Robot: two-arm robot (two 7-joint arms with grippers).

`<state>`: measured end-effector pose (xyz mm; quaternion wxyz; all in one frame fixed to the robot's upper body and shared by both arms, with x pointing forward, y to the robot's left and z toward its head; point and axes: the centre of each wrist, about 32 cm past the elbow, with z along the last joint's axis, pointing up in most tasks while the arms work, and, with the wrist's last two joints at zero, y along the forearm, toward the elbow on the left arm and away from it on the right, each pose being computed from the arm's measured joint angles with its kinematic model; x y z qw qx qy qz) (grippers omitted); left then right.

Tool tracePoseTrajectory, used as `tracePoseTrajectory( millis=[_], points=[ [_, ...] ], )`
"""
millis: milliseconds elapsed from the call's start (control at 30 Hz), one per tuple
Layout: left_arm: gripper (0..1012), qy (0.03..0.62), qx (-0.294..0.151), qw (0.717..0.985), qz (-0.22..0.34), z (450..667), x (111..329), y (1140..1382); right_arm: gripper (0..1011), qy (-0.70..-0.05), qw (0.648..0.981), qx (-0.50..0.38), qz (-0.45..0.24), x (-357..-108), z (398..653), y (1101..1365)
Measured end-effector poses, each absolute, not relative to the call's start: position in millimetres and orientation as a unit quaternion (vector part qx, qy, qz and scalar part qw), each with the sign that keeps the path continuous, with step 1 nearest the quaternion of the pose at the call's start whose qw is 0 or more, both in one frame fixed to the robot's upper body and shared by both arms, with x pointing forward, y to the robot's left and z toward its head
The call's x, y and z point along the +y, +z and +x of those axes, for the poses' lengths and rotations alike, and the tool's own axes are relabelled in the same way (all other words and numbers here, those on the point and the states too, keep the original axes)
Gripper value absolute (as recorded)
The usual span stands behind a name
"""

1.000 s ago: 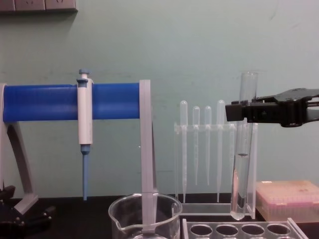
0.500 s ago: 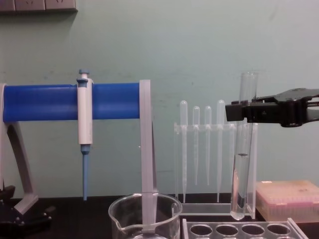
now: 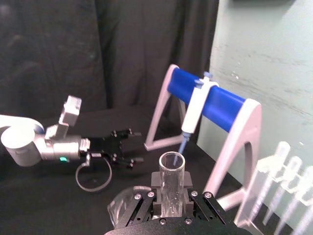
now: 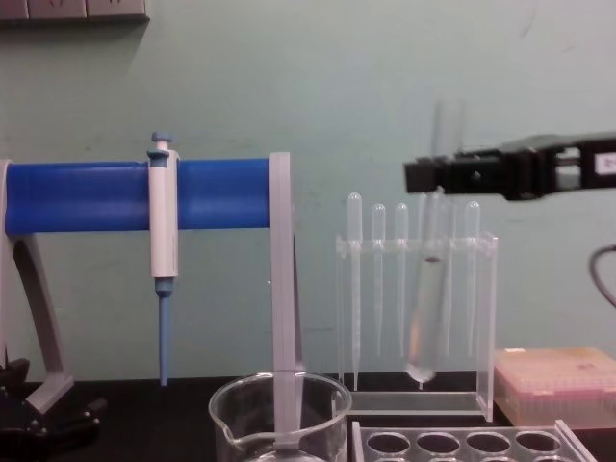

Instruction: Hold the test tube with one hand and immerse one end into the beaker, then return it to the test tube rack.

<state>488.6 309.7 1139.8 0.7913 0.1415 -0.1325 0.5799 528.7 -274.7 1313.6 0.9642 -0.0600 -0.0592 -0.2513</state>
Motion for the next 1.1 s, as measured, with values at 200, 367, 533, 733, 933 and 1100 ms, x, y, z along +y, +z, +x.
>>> tracePoseTrajectory(
  millis=[200,367,533,733,933,1100],
  points=[
    [1000,0.58,-0.132,0.791,0.141,489,310,1140,239,-0.23,0.97,-0.054,-0.049,-259,545,1322],
    [1000,0.58,-0.132,0.791,0.141,489,310,1140,241,-0.216,0.974,-0.049,-0.044,-245,558,1325],
    [1000,0.58,-0.132,0.791,0.141,489,310,1140,241,-0.203,0.977,-0.046,-0.042,-234,566,1326],
    [1000,0.58,-0.132,0.791,0.141,489,310,1140,241,-0.189,0.98,-0.042,-0.041,-222,572,1326],
    [1000,0.58,-0.132,0.791,0.141,489,310,1140,241,-0.176,0.983,-0.039,-0.041,-212,574,1324],
    [1000,0.58,-0.132,0.791,0.141,489,310,1140,241,-0.17,0.984,-0.033,-0.043,-206,576,1320]
  ],
)
